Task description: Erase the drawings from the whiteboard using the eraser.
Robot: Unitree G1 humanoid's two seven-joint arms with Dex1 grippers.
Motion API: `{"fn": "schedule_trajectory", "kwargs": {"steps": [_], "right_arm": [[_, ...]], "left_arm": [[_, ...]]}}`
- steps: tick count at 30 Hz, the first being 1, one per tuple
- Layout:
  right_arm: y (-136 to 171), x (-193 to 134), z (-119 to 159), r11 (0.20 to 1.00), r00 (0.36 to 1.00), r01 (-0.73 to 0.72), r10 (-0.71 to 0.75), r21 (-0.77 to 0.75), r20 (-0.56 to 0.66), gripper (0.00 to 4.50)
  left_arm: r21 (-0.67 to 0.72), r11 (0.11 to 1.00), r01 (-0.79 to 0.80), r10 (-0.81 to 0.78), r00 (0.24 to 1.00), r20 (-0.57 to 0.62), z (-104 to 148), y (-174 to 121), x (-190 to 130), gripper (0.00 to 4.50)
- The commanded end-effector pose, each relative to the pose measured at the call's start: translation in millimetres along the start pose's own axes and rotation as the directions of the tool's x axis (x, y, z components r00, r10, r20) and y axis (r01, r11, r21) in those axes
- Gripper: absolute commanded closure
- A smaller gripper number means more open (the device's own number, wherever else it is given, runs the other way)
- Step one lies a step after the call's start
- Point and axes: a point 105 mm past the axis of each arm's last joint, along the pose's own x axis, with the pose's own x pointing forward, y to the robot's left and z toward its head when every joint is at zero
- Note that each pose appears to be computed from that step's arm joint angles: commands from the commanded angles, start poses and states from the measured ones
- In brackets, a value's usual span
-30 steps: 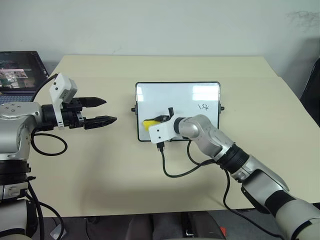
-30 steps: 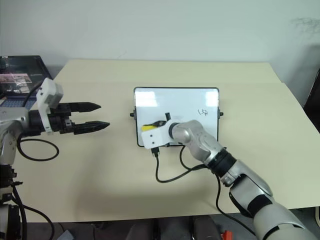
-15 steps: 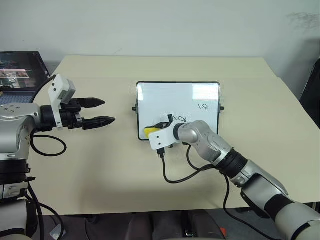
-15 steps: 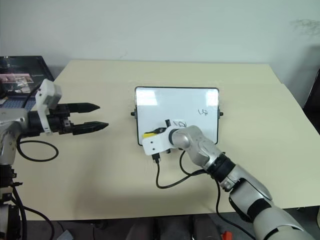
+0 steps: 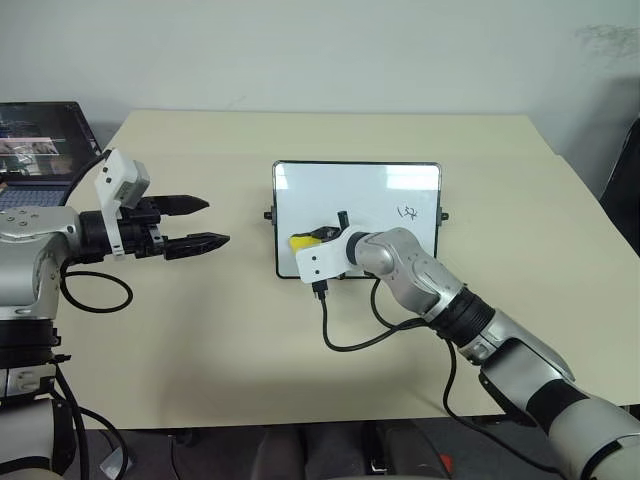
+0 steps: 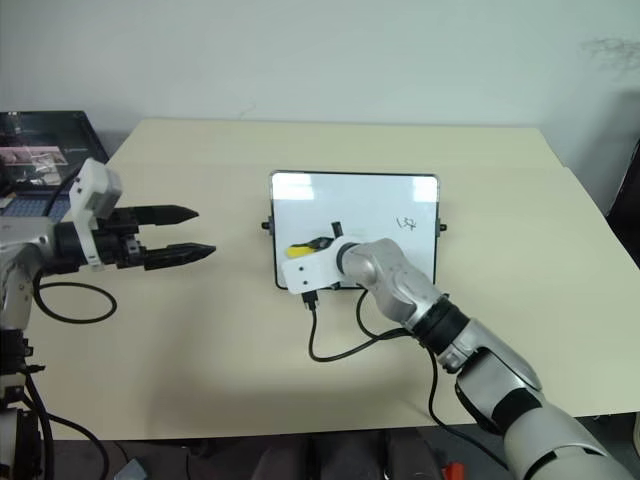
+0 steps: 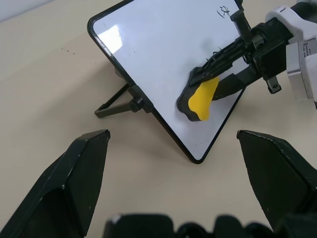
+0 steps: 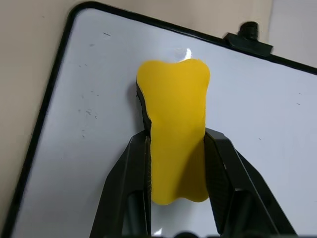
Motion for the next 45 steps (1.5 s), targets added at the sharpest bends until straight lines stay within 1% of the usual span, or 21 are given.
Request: {"fn": "schedule_trajectory", "kwargs": {"steps": [1,4,7,9,11,12,14,19,21,22,25,26,27,30,32,33,36,39,41,44,45], "right_arm": [[-23,-8,-37,0.995,0.986,0.097,-0.097,-0.004,-0.136,3.37],[-36,-9,-39,0.987,0.976,0.164,-0.161,0.005,-0.143,3.37],[-48,-11,-37,0.973,0.97,0.215,-0.204,0.078,-0.13,3.37],[-53,-15,-30,0.957,0.974,0.221,-0.207,0.186,-0.093,3.37],[-66,-26,-13,0.915,0.974,0.211,-0.228,0.345,0.01,3.37],[-73,-35,-2,0.879,0.968,0.178,-0.237,0.442,0.082,3.37],[-87,-54,11,0.813,0.946,0.107,-0.26,0.573,0.192,3.37],[-123,-99,6,0.648,0.871,0.1,-0.424,0.755,0.249,3.37],[-136,-117,-4,0.573,0.83,0.125,-0.508,0.81,0.231,3.37],[-144,-129,-16,0.515,0.796,0.166,-0.573,0.841,0.193,3.37],[-155,-160,-61,0.302,0.711,0.285,-0.703,0.91,0.011,3.37],[-153,-174,-80,0.213,0.674,0.321,-0.736,0.923,-0.064,3.37],[-151,-183,-92,0.156,0.648,0.341,-0.754,0.927,-0.112,3.37],[-131,-203,-125,0.043,0.615,0.426,-0.746,0.904,-0.255,3.37],[-110,-220,-148,-0.062,0.571,0.47,-0.739,0.88,-0.357,3.37],[-98,-227,-156,-0.097,0.555,0.494,-0.73,0.864,-0.399,3.37],[-77,-235,-165,-0.134,0.542,0.533,-0.705,0.835,-0.459,3.37],[-38,-238,-175,-0.151,0.553,0.601,-0.631,0.785,-0.544,3.37],[-21,-238,-178,-0.179,0.559,0.611,-0.593,0.771,-0.58,3.37],[14,-236,-185,-0.207,0.583,0.634,-0.504,0.745,-0.637,3.37],[27,-233,-185,-0.215,0.606,0.626,-0.471,0.75,-0.641,3.37]], "left_arm": [[0.047,0.999,-0.01,0.01,1.0,0.014,12,3,-4,0.0],[0.047,0.999,-0.008,0.008,1.0,0.014,11,3,-4,0.0],[0.047,0.999,-0.006,0.005,1.0,0.014,11,3,-3,0.0],[0.047,0.999,-0.005,0.004,1.0,0.015,12,3,-3,0.0],[0.045,0.999,-0.005,0.004,1.0,0.017,12,3,-4,0.0],[0.044,0.999,-0.006,0.005,1.0,0.017,11,4,-4,0.0],[0.042,0.999,-0.005,0.004,1.0,0.018,11,3,-5,0.0],[0.041,0.999,-0.001,0.0,0.999,0.032,13,2,-4,0.0],[0.041,0.999,0.0,-0.002,0.999,0.036,14,2,-4,0.0],[0.042,0.999,0.001,-0.003,0.999,0.038,14,2,-4,0.0],[0.044,0.999,0.008,-0.01,0.999,0.042,15,1,-4,0.0],[0.045,0.999,0.012,-0.014,0.999,0.044,16,0,-3,0.0],[0.046,0.999,0.015,-0.017,0.999,0.045,17,0,-2,0.0],[0.046,0.999,0.018,-0.021,0.999,0.047,17,0,-1,0.0],[0.048,0.999,0.022,-0.024,0.999,0.047,18,0,0,0.0],[0.049,0.999,0.024,-0.026,0.999,0.048,18,1,1,0.0],[0.05,0.998,0.027,-0.029,0.998,0.05,19,1,3,0.0],[0.055,0.998,0.043,-0.046,0.997,0.057,21,1,8,0.0],[0.056,0.997,0.05,-0.053,0.997,0.06,22,1,9,0.0],[0.055,0.997,0.054,-0.057,0.997,0.059,22,2,11,0.0],[0.055,0.997,0.057,-0.06,0.996,0.059,22,2,12,0.0]]}}
